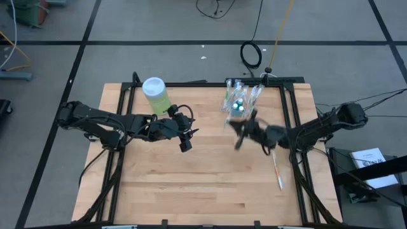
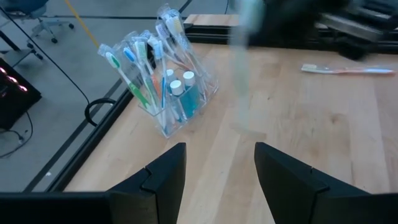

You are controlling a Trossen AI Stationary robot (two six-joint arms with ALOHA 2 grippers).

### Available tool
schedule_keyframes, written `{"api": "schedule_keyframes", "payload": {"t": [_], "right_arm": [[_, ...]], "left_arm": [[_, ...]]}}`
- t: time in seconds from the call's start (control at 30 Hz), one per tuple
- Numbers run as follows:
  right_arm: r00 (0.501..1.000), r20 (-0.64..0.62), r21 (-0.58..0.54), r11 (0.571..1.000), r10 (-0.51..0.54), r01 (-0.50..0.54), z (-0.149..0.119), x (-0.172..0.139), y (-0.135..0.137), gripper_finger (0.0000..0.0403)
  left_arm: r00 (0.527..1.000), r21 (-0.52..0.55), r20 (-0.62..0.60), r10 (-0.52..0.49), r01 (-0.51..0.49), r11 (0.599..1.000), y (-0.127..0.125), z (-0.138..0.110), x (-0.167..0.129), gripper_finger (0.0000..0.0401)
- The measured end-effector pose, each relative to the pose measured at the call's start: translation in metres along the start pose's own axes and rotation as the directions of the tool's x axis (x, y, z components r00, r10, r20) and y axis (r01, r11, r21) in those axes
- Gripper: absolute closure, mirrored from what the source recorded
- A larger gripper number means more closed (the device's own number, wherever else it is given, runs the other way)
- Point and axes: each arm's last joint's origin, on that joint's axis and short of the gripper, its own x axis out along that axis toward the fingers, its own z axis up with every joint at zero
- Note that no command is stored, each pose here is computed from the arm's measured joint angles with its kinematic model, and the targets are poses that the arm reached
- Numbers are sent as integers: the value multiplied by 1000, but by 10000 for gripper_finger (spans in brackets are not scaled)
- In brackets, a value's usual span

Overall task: Pick & Place toothbrushing station
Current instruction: Put the green toothbrush into the transparent organizer

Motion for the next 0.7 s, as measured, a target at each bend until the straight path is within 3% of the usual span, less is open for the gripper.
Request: {"api": "schedule_keyframes", "payload": {"t": [0.17,0.3,0.47,0.7], "right_arm": [[974,88,-109,970,-210,219,9,20,-42,403],[938,65,-94,934,-340,345,4,32,-76,403],[947,42,-85,943,-318,321,-7,44,-102,403],[935,-68,-77,936,-348,342,-36,57,-114,403]], "left_arm": [[1000,14,0,0,0,1000,0,0,0,205],[1000,6,-4,0,0,1000,0,0,0,205],[1000,26,-6,-1,1,1000,0,-1,0,205],[1000,29,-8,0,0,1000,0,-1,0,205]]}}
